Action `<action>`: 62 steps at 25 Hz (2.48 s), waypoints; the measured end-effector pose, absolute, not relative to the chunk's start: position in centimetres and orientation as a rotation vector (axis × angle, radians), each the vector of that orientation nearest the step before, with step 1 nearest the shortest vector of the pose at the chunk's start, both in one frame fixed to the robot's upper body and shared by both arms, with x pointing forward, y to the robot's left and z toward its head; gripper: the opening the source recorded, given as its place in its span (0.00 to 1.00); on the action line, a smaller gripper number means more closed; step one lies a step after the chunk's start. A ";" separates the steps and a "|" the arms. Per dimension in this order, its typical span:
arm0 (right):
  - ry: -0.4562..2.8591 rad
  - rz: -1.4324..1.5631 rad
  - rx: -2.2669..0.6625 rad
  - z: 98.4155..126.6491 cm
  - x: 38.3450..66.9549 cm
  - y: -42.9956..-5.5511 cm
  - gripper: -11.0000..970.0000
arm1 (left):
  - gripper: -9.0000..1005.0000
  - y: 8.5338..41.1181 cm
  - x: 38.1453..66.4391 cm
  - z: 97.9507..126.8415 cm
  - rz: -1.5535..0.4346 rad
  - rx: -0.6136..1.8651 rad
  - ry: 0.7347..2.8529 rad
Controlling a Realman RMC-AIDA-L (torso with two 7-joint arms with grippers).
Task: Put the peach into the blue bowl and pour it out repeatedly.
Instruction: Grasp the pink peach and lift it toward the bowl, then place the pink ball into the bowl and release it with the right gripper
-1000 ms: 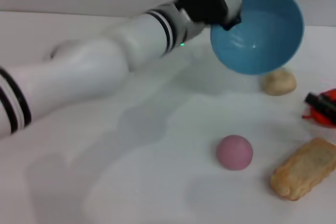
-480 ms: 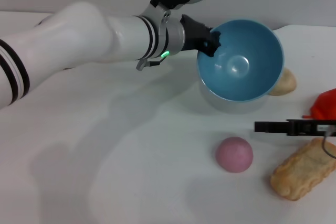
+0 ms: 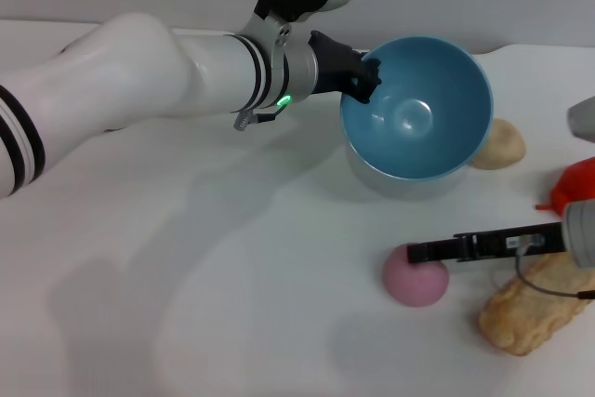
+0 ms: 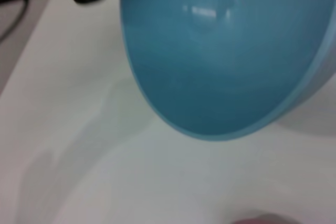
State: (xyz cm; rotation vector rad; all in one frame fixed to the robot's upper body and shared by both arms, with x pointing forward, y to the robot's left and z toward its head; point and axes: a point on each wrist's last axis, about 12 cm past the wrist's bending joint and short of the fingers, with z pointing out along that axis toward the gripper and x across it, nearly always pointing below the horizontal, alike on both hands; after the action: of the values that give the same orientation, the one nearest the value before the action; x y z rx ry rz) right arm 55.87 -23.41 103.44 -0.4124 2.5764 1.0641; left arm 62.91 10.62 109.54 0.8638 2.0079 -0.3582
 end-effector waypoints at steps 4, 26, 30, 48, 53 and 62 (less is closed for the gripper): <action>2.598 1.040 -0.412 102.9 55.9 -22.8 0.49 | 0.01 10.5 62.9 109.6 -0.359 0.864 2.003; 2.278 1.237 -0.551 107.4 55.9 -23.7 0.13 | 0.01 10.9 63.1 109.4 -0.341 0.852 2.009; 2.099 1.246 -0.675 110.4 55.8 -24.6 0.07 | 0.01 11.1 63.1 109.2 -0.335 0.854 2.021; 1.962 0.925 -0.648 109.6 59.0 -25.2 0.14 | 0.01 8.2 61.5 109.3 -0.411 1.016 2.006; 1.960 0.908 -0.626 109.6 58.7 -26.0 0.19 | 0.01 8.2 61.5 109.3 -0.406 1.018 2.006; 1.857 0.815 -0.576 110.1 57.6 -28.8 0.50 | 0.01 8.5 61.8 109.4 -0.379 1.014 1.991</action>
State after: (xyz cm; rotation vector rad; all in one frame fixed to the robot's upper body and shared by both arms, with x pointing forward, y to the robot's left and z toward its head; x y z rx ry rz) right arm 57.56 -28.79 110.08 -0.5762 1.8574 0.8147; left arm 61.84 8.45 109.35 1.0142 1.9906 -0.3793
